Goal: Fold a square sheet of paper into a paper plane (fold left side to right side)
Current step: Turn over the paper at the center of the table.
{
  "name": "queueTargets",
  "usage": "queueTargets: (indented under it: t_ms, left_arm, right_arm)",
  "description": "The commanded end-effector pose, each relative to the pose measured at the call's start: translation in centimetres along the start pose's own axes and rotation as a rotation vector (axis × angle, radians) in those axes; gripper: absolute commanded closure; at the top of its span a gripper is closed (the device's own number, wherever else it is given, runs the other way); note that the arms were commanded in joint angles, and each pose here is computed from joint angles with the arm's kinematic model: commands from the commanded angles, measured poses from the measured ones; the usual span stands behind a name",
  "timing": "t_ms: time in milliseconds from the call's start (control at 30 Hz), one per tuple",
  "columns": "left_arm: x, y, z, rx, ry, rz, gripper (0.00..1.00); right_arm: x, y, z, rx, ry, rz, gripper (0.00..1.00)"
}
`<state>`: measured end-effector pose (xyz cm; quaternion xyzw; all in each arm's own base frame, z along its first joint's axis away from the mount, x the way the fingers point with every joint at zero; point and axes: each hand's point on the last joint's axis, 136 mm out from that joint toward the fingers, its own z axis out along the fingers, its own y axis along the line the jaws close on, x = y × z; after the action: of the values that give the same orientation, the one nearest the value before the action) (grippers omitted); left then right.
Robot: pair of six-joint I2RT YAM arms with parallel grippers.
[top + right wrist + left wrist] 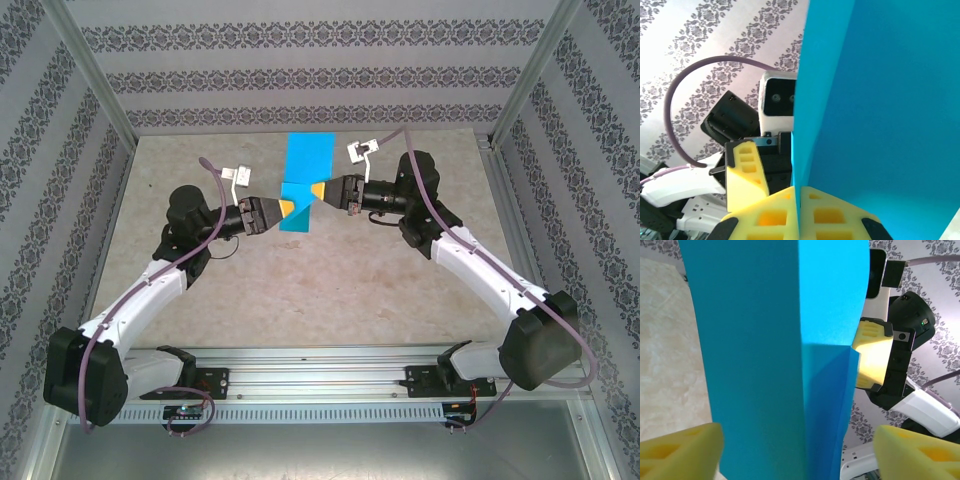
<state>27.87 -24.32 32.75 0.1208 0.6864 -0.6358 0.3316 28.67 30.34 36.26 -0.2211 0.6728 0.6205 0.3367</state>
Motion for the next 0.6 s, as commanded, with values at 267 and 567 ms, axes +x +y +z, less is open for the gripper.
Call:
queueTargets:
  t_ms: [267,567]
  left_arm:
    - [-0.5,-3.1,-0.2,0.064,-0.016,0.067,0.75]
    - [0.4,-0.8,-0.8,-0.119,-0.002,0.114,0.99]
  right_arm:
    - [-0.6,1.7,-0.7,-0.055,-0.024,-0.052,1.0]
    - [-0.2,-1.2,-2.0,0.084,-0.026,-0.025,0.8]
